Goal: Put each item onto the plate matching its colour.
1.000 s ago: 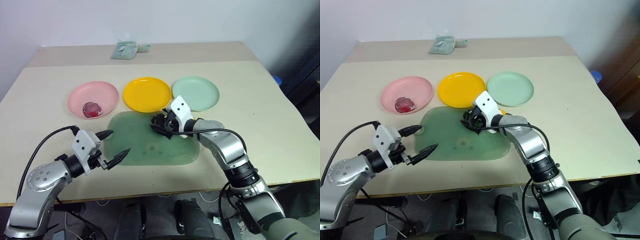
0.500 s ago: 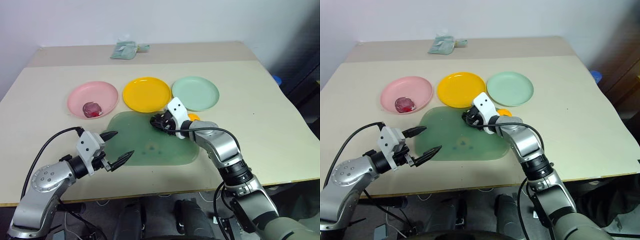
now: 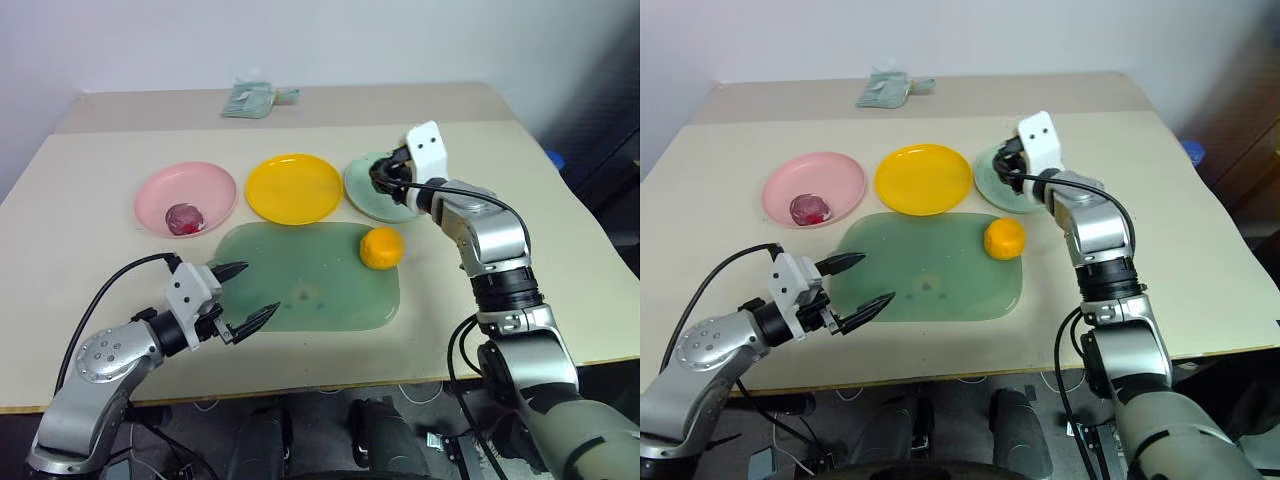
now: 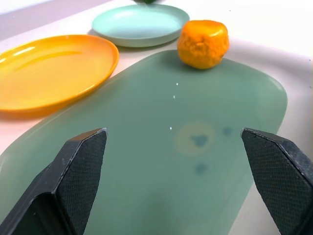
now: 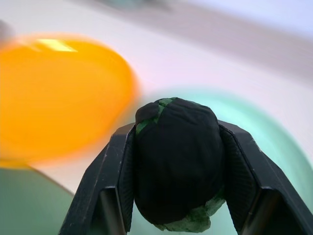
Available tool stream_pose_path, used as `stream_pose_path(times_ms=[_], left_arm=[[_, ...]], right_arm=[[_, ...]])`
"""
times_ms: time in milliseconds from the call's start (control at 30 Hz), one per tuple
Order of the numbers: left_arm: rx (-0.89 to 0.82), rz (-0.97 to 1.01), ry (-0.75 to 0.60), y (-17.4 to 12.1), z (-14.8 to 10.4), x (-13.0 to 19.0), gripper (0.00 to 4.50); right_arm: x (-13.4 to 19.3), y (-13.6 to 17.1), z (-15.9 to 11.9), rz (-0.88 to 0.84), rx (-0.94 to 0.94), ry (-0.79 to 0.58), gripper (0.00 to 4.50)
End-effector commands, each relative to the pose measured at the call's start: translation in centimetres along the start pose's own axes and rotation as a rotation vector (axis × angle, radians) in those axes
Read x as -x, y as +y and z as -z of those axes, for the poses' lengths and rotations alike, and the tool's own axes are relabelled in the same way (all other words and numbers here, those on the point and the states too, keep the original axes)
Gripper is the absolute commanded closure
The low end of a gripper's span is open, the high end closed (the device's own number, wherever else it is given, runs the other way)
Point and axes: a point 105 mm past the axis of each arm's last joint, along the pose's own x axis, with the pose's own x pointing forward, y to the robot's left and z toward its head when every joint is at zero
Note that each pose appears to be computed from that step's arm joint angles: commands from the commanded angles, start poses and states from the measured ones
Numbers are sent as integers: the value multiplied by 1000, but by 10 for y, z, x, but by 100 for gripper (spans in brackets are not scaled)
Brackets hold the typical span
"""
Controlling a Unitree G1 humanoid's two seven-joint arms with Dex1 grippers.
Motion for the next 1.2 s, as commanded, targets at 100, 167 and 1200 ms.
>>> stream_pose_path(times_ms=[100,167,1200], left_arm=[[-25,22,-44,-5,-13,-5,0],[-27,20,-46,-5,-14,-5,0],[-32,175,-81,-28,-23,-25,0]], right_arm=[[-12,-17,-12,39,14,-49,226],[-15,-21,-11,41,8,-52,199],[75,40,47,-425,205,-57,2]])
